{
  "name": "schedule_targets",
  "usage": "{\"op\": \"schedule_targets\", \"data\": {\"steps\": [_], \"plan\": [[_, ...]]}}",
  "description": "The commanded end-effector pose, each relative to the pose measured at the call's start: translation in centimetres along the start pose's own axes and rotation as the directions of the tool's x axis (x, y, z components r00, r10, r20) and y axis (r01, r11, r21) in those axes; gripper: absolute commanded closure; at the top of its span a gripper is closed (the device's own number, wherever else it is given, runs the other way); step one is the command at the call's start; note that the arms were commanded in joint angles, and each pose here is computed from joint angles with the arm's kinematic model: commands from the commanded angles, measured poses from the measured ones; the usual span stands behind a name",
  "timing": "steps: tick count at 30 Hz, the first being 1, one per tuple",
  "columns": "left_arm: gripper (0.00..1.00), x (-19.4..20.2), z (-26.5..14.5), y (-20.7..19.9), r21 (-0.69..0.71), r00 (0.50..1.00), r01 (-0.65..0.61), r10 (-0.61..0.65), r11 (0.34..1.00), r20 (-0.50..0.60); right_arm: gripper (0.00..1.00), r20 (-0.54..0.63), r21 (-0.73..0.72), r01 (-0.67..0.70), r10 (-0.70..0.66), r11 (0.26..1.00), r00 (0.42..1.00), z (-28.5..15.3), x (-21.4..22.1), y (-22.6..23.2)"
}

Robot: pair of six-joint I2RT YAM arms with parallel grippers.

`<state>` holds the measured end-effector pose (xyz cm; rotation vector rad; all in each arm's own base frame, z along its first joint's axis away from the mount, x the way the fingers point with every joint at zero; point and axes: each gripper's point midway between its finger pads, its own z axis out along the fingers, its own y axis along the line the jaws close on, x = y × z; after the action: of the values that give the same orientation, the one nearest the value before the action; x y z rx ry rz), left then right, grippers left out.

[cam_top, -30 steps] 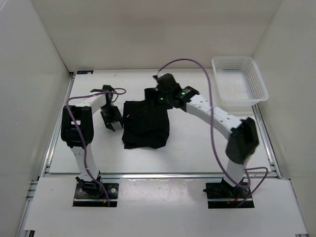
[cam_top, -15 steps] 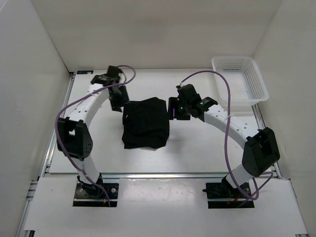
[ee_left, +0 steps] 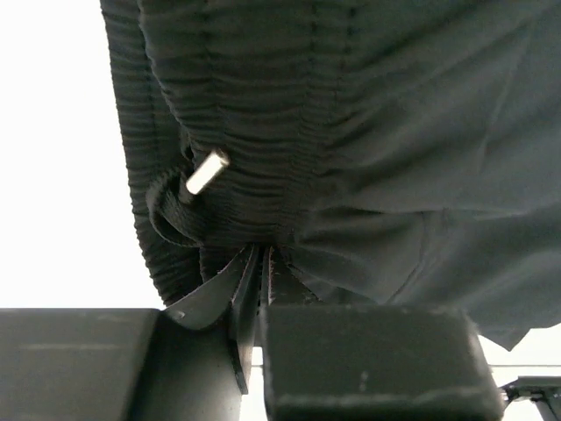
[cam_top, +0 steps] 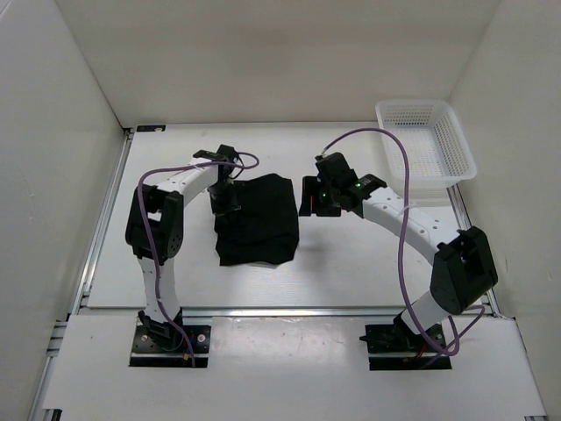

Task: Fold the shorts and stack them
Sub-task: Fold the shorts

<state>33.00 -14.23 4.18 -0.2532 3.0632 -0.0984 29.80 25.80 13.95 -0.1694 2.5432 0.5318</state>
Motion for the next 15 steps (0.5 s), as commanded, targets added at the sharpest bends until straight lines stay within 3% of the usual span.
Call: {"op": "schedule_targets", "data": {"steps": [1,4,5,6,8,9,10,11,12,15], "plan": [[0.81,-1.1,-1.5,-0.1,0.012,0.997,0.013,-0.014,1.0,0.076,0.37,0.018,0.006,0.004,-0.004,1.0,1.0,-1.2,-0.1,-0.1],[0.81,-1.7,-2.8,-0.4,0.022,0.995,0.012,-0.014,1.0,0.094,0.34,0.035,0.037,0.029,-0.031,0.999,0.999,-1.6,-0.8,-0.5],[0.76,-2.1,-4.2,-0.7,0.033,0.993,0.011,-0.014,0.999,0.114,0.31,0.036,0.052,0.029,-0.031,0.998,0.999,-2.3,-0.9,-0.7],[0.7,-2.4,-5.8,-0.9,0.049,0.99,0.008,-0.015,0.999,0.142,0.21,0.063,0.061,0.043,-0.047,0.997,0.997,-3.1,-1.8,-0.6],[0.55,-3.5,-9.2,-1.7,0.087,0.977,0.001,-0.02,0.996,0.21,0.12,0.096,0.136,0.041,-0.054,0.99,0.994,-4.6,-2.7,-2.1],[0.39,-3.3,-11.4,-1.6,0.102,0.97,-0.012,-0.013,0.995,0.241,0.06,0.11,0.161,0.038,-0.056,0.986,0.992,-5.1,-3.0,-2.4],[0.3,-3.4,-12.9,-1.7,0.116,0.964,-0.016,-0.016,0.993,0.267,0.0,0.131,0.186,0.033,-0.058,0.982,0.99,-5.8,-3.5,-2.8],[0.26,-3.8,-14.9,-1.9,0.137,0.95,-0.032,-0.012,0.99,0.311,0.0,0.147,0.22,0.013,-0.046,0.975,0.988,-6.8,-3.6,-3.7],[0.1,-3.4,-16.9,-1.6,0.145,0.939,-0.035,-0.018,0.989,0.344,0.0,0.182,0.281,0.001,-0.054,0.96,0.982,-7.6,-4.1,-4.8],[0.08,-3.0,-21.6,-0.7,0.165,0.886,-0.04,-0.041,0.986,0.461,0.0,0.254,0.34,-0.062,-0.029,0.939,0.967,-9.9,-4.7,-6.6]]}}
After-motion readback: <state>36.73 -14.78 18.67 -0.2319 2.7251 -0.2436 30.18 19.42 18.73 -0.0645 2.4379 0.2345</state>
